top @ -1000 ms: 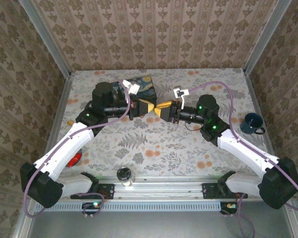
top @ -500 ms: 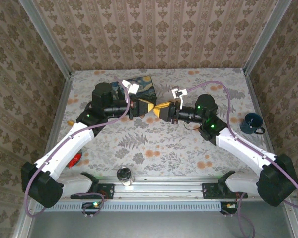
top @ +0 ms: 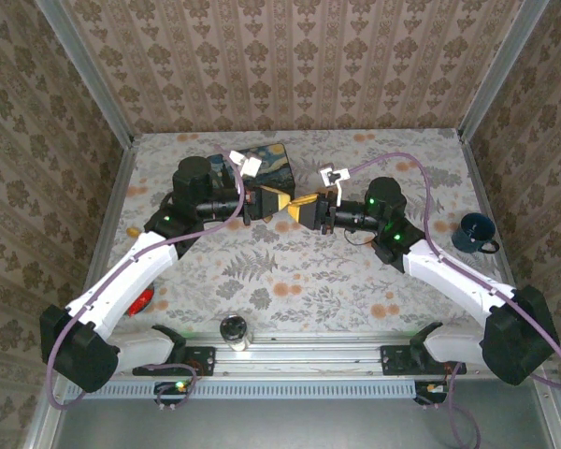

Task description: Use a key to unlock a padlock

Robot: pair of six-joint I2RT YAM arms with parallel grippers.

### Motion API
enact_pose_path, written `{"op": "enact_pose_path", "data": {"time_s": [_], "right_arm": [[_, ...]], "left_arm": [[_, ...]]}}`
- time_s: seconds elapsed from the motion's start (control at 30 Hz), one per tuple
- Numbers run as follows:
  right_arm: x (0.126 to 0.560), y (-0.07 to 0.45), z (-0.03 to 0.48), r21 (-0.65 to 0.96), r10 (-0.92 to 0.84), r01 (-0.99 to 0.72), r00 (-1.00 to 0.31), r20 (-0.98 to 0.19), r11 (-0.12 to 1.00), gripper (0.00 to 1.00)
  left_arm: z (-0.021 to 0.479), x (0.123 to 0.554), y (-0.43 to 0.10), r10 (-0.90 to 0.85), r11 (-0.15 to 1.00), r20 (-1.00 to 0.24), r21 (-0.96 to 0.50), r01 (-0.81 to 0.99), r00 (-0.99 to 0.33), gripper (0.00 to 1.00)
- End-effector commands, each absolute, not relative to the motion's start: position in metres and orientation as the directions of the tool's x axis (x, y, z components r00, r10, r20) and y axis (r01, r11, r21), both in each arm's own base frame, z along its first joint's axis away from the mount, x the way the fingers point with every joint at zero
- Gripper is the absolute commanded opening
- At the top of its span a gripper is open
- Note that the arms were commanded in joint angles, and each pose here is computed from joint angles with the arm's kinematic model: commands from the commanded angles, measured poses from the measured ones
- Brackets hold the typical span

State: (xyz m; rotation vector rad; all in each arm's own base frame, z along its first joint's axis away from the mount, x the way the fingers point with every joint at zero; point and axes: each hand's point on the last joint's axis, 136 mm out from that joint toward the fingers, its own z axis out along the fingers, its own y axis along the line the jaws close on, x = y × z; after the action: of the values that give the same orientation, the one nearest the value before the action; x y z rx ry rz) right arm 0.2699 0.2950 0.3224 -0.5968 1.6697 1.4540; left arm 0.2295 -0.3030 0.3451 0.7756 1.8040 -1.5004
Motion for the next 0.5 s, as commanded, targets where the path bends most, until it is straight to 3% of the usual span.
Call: {"op": "enact_pose_path", "data": {"time_s": [0.0, 0.17, 0.3, 0.47], "right_arm": [[0.263, 0.299, 0.338, 0.548, 0.165, -0.82, -0.525, -0.835, 0.167, 0.22], [0.259, 0.3, 0.339, 0.548, 0.155, -0.825, -0.529, -0.835, 0.14, 0.14], [0.253, 0.3, 0.343, 0.54, 0.152, -0.834, -0.522, -0.839, 0.112, 0.0], [0.25, 0.298, 0.345, 0.531, 0.151, -0.84, -0.514, -0.845, 0.112, 0.0]], "left_arm": [[0.349, 0.229, -0.301, 0.016, 0.142, -0.797, -0.596, 0.791, -0.604, 0.0], [0.352, 0.231, -0.301, -0.002, 0.127, -0.794, -0.603, 0.787, -0.608, 0.0], [0.351, 0.233, -0.3, -0.011, 0.127, -0.789, -0.611, 0.782, -0.615, 0.0], [0.351, 0.237, -0.297, -0.029, 0.132, -0.783, -0.619, 0.774, -0.622, 0.0]]}}
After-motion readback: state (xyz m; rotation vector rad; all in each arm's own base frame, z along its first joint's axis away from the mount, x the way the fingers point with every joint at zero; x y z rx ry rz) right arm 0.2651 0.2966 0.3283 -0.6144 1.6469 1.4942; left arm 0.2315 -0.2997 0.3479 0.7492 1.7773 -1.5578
